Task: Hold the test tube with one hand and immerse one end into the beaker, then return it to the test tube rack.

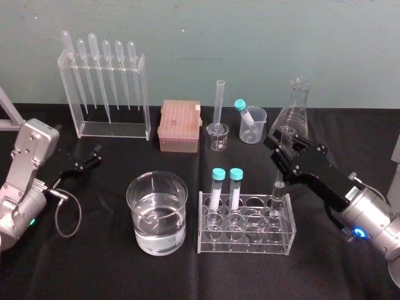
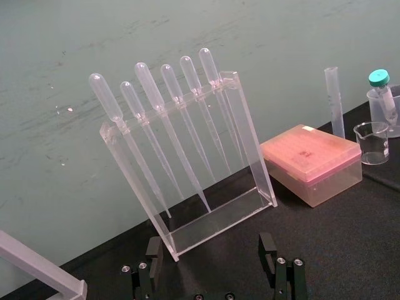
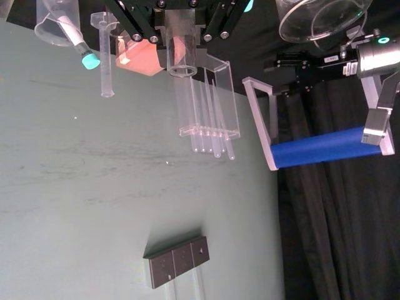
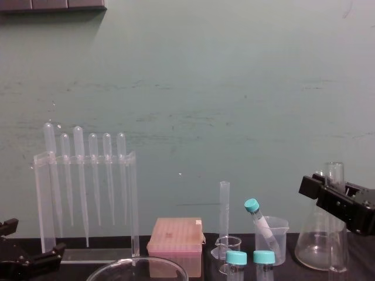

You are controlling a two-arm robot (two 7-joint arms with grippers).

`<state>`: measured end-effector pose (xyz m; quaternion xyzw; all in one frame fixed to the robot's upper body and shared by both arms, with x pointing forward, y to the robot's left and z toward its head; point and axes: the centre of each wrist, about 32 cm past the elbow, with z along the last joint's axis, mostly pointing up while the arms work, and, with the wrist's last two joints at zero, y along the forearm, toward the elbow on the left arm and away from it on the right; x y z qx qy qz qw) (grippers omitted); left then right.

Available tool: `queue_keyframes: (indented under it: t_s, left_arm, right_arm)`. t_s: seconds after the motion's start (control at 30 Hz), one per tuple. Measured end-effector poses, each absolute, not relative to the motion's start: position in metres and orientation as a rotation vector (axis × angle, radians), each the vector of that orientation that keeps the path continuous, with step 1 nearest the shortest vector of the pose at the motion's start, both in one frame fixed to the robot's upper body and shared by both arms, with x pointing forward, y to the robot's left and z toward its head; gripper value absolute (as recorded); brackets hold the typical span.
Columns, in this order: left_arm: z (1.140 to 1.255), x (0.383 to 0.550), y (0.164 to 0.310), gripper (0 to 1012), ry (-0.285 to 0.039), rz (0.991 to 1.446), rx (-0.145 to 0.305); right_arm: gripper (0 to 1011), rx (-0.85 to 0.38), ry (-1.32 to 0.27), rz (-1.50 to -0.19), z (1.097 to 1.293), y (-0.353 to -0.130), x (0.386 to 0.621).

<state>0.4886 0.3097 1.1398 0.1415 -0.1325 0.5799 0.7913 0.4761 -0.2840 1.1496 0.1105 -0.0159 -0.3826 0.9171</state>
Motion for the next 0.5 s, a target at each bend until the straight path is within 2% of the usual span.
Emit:
queue_keyframes:
  t_s: [0.5]
  left_arm:
    - [1.14, 0.489, 0.31, 1000, -0.285, 1.248, 0.304]
  right_arm:
    - [225, 0.216, 0.01, -0.775, 1.137, -0.282, 0.481]
